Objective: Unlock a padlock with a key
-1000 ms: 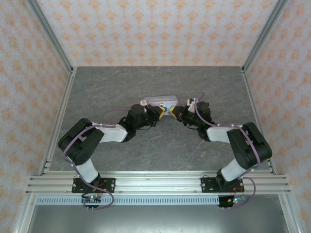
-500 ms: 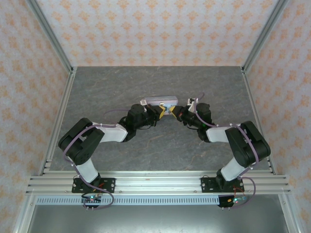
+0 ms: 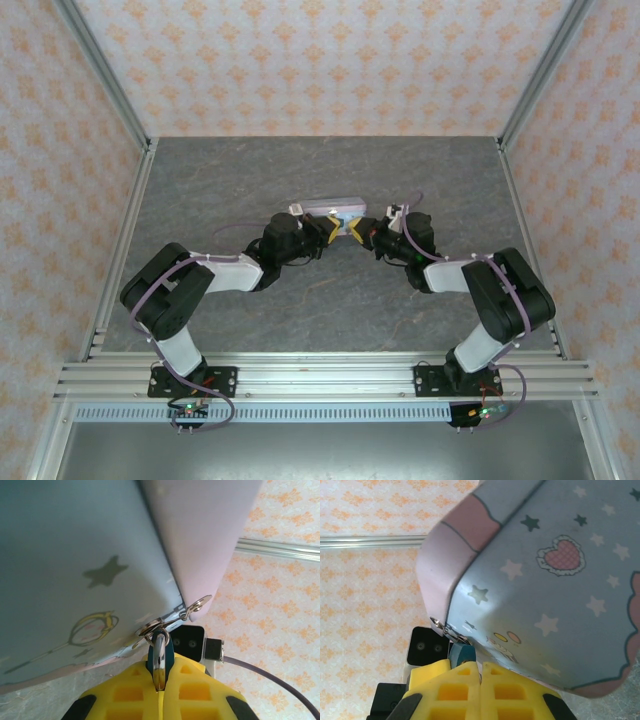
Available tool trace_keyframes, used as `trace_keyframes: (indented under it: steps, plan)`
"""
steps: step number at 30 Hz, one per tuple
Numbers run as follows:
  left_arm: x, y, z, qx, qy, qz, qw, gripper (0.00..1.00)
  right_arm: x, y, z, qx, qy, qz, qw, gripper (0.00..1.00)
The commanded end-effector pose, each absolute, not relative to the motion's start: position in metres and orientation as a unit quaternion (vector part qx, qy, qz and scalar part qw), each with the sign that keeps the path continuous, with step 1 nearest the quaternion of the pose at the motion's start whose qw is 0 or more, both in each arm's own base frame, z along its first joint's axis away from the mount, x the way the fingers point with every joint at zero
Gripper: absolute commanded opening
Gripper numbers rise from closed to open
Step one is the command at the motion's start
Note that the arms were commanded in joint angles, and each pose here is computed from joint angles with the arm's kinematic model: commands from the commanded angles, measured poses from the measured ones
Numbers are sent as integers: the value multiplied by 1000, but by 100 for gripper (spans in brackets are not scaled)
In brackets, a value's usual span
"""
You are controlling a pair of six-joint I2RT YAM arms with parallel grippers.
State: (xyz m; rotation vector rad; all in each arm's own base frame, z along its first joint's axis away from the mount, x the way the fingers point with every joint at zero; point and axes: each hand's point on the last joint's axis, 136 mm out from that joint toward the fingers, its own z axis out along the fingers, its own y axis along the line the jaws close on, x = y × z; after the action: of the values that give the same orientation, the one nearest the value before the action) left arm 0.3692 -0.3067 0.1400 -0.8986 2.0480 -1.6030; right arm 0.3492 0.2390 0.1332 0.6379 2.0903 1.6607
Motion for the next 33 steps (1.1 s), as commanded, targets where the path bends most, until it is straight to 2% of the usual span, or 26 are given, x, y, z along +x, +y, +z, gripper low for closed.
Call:
trace_keyframes:
  steps: [1, 10, 19, 33]
  plan:
    - [321, -361, 193, -179, 732, -641, 145, 0, 343, 263, 147, 195, 740, 625, 155, 0]
    - [315, -362, 190, -159, 748, -629, 141, 0, 342, 268, 138, 201, 735, 635, 130, 0]
    - [313, -362, 188, -158, 747, -631, 136, 0, 339, 264, 135, 190, 746, 622, 145, 0]
    - [311, -358, 221, -173, 703, -677, 135, 0, 335, 259, 148, 176, 745, 621, 167, 0]
